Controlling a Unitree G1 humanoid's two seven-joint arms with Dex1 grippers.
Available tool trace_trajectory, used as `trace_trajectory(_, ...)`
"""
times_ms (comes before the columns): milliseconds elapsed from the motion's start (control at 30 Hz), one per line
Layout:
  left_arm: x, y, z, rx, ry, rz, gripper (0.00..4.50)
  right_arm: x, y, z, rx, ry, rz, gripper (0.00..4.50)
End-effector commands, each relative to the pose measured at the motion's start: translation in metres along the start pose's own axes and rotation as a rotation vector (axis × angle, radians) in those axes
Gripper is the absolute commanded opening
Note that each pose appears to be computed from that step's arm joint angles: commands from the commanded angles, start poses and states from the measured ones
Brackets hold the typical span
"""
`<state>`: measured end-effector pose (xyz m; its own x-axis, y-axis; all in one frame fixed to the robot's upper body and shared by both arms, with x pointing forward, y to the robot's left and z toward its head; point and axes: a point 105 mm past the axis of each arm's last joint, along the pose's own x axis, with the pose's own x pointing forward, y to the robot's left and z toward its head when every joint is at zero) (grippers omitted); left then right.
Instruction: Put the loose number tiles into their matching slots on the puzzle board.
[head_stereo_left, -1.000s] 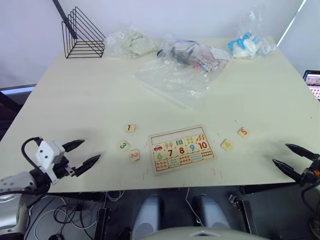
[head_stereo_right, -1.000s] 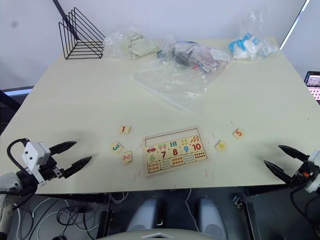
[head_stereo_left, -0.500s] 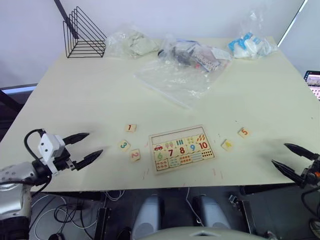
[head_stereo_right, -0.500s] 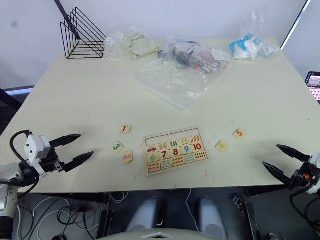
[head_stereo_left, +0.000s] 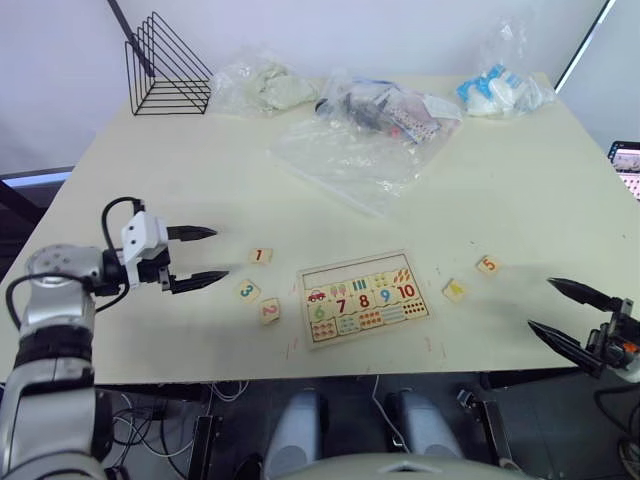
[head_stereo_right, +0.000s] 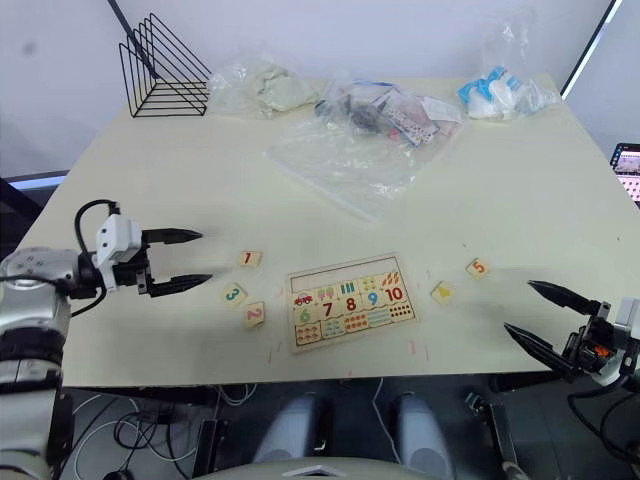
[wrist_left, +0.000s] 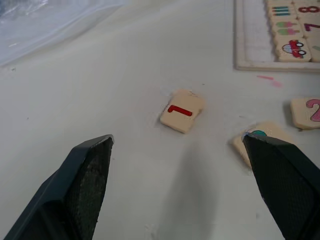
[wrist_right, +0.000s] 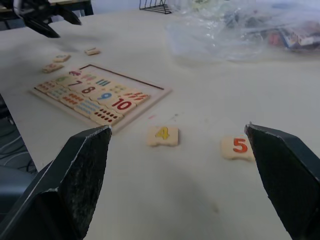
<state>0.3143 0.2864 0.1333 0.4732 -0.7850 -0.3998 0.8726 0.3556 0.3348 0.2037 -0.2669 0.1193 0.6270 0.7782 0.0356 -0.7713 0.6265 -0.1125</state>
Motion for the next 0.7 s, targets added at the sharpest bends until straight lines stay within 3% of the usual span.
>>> trace_trajectory(33, 0.006, 0.003, 0.002, 0.046, 0.027, -0.062, 4.38, 0.002, 0.004, 0.010, -0.026, -0.032, 0.013, 4.50)
trace_trajectory(400, 0.039, 0.010, 0.003, 0.080, 0.094, -0.153, 4.38, 0.003, 0.010, 0.016, -0.045, -0.058, 0.010, 4.50)
trace_trajectory(700, 0.053, 0.015, -0.001, 0.077, 0.141, -0.125, 4.38, 0.004, 0.012, 0.022, -0.066, -0.067, 0.009, 4.50)
